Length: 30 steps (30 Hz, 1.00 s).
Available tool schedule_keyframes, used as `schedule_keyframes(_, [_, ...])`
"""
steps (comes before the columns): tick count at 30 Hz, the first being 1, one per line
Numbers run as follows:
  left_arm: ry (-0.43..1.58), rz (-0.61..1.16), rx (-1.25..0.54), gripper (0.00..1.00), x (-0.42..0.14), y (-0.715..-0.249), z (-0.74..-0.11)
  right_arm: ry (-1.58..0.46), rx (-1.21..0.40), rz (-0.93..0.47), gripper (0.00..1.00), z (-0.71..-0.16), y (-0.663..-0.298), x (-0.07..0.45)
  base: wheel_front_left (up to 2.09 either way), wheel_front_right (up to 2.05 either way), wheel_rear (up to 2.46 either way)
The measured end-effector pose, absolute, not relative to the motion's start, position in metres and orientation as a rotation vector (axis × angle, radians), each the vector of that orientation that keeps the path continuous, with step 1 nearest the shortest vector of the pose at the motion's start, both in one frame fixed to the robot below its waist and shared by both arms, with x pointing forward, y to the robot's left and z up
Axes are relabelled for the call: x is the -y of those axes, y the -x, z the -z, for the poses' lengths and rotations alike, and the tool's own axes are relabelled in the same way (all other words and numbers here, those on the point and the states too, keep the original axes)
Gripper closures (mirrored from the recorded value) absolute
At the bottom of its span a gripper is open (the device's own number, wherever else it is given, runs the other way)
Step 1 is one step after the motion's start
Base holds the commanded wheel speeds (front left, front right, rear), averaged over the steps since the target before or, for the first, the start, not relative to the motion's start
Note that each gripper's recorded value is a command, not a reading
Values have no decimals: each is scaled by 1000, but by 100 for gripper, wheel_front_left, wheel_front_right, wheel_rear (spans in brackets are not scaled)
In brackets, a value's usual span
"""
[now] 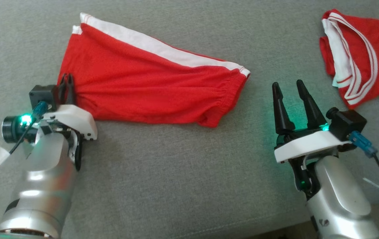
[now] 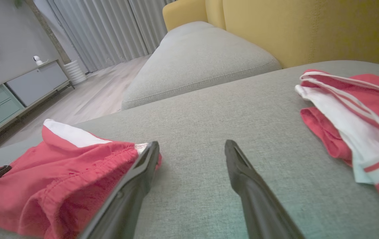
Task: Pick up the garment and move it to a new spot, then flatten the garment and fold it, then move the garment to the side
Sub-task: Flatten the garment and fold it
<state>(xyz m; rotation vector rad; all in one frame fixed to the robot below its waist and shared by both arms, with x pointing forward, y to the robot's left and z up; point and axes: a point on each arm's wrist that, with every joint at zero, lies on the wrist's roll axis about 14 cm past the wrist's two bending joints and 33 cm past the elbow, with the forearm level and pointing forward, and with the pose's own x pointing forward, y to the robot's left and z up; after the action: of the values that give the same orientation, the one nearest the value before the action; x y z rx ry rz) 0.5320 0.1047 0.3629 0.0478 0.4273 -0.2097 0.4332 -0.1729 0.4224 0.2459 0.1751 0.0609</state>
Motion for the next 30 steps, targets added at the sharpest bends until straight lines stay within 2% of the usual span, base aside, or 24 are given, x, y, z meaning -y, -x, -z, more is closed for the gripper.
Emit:
schedule_keyframes(19, [-15,138,-459,100,-131,-501,-359,-256,-165,-117,0,-431,-432,153,0,0,0])
schedule_keyframes(30, [51,87,-465,100,-142,-459,-358,-276,-167,-110,0,-433,-416,152,0,0,0])
